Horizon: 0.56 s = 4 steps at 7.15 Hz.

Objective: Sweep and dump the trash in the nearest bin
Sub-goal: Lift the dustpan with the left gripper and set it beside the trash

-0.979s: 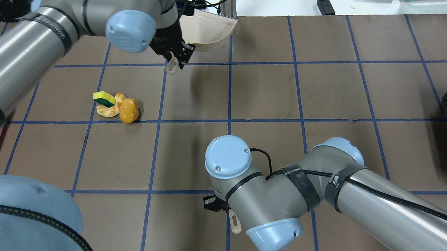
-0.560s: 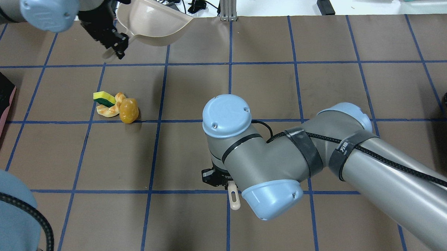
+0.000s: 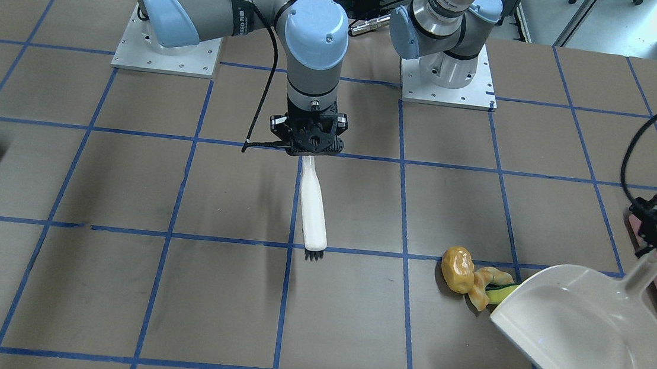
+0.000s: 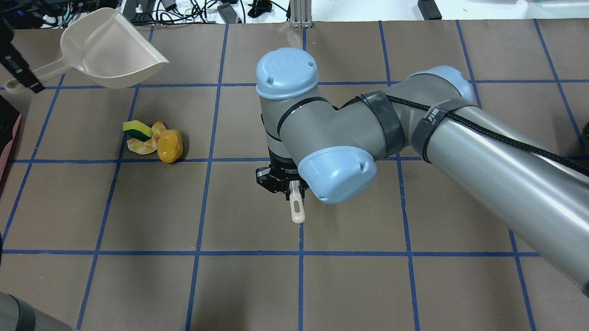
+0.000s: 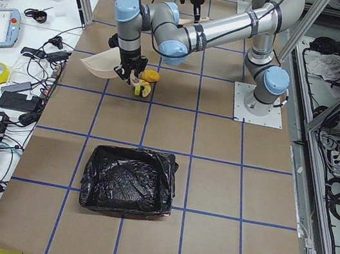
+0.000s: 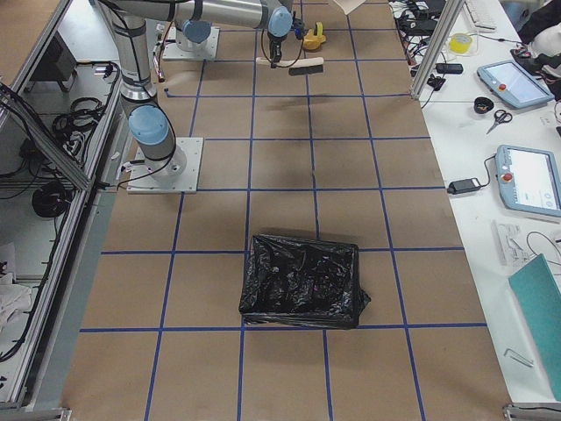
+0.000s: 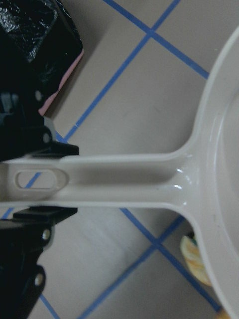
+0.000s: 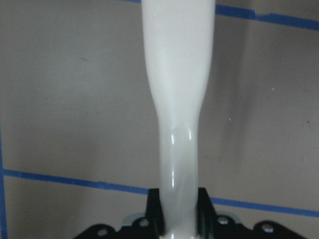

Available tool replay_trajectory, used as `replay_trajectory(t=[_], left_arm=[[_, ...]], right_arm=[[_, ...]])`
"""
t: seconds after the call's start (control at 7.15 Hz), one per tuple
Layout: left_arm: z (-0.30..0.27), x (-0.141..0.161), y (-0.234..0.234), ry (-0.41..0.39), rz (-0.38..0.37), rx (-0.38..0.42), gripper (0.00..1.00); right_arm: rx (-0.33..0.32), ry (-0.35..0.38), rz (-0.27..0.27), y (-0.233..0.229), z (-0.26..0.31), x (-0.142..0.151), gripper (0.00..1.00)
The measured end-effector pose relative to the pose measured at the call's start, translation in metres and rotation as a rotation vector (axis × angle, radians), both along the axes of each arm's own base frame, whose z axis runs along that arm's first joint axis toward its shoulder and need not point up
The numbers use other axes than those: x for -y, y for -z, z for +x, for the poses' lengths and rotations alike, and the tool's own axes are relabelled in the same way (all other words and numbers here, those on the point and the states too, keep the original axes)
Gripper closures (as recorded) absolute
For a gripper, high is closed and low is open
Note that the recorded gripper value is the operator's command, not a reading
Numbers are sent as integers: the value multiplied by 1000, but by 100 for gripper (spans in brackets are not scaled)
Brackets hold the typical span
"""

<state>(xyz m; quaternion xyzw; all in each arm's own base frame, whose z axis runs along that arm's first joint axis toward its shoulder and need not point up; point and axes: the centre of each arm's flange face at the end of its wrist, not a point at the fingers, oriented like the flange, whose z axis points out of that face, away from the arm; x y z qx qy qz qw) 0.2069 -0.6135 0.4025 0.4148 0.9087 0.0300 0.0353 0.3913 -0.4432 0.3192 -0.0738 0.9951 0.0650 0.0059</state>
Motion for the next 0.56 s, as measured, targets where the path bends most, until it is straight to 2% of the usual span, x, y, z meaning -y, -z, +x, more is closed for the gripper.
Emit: replay_trajectory(t=[0.28,0.56], left_arm=[[84,-21,16,207,19,83,100],[115,-29,49,349,27,150,100]], right_arm=[[9,17,14,12,28,49,100],[29,51,25,29,53,82,100]])
